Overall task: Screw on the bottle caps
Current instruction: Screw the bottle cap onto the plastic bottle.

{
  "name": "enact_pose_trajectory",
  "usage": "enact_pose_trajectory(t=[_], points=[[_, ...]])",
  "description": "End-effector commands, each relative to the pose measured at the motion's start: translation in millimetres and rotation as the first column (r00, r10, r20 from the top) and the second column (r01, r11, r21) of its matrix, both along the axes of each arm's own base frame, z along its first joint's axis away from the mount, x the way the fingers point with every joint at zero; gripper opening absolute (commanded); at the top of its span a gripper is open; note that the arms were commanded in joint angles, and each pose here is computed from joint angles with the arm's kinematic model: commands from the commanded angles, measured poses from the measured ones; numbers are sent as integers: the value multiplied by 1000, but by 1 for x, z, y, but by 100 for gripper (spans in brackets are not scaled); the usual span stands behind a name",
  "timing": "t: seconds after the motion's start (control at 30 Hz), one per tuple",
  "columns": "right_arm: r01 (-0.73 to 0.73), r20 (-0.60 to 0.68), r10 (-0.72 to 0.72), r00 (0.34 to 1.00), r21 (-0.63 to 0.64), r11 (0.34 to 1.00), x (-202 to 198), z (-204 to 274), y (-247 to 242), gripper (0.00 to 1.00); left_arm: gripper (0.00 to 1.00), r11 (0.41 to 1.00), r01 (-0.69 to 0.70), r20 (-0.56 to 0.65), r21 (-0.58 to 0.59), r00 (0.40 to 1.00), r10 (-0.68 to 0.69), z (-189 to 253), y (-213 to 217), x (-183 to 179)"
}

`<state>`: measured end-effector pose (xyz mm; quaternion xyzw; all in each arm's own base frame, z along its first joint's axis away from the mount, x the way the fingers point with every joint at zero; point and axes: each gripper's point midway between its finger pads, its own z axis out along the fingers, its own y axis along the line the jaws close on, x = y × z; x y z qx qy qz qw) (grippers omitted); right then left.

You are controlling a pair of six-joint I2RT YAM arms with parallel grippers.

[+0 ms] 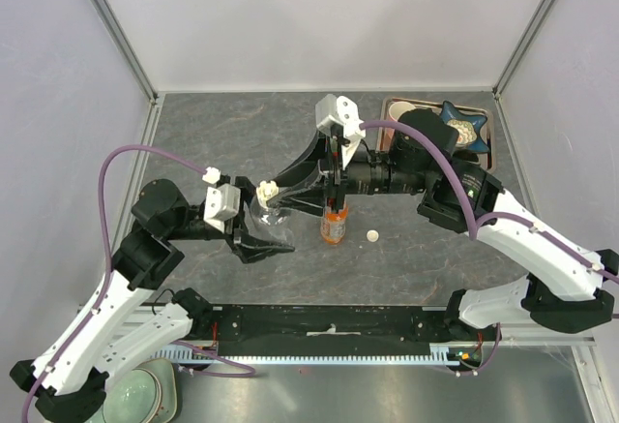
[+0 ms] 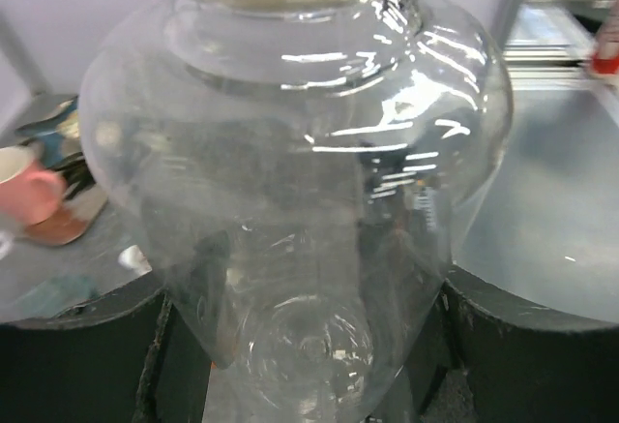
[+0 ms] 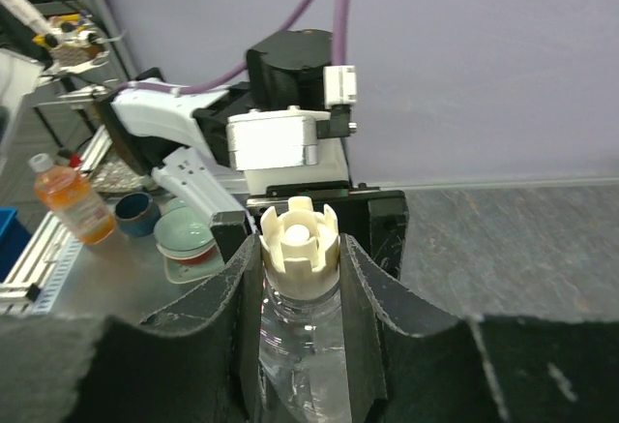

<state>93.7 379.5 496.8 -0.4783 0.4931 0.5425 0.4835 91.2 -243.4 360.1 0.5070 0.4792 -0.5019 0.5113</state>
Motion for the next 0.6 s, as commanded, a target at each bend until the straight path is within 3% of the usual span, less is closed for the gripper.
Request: enact_pose_trajectory(t=[0.0, 0.23, 0.27, 0.47, 0.57], points=[[118, -82, -122, 989, -51, 992, 21, -23, 7, 0, 6, 940, -341, 106, -20, 934, 342, 11, 13, 62], [317, -130, -327, 936, -95, 944, 40, -47, 27, 0, 6, 836, -548, 139, -26, 826, 546, 13, 33, 98], [417, -124, -428, 895, -110, 902, 55, -54, 28, 0, 6, 827, -562, 139, -29, 817, 560, 14, 35, 101], [613, -135, -640, 757, -196, 766, 64, -87, 46, 0, 6, 785, -617, 141, -55, 774, 618, 23, 43, 110], [725, -121, -757, 642, -225, 651, 70, -99, 45, 0, 6, 772, -633, 138, -59, 760, 635, 24, 45, 112]])
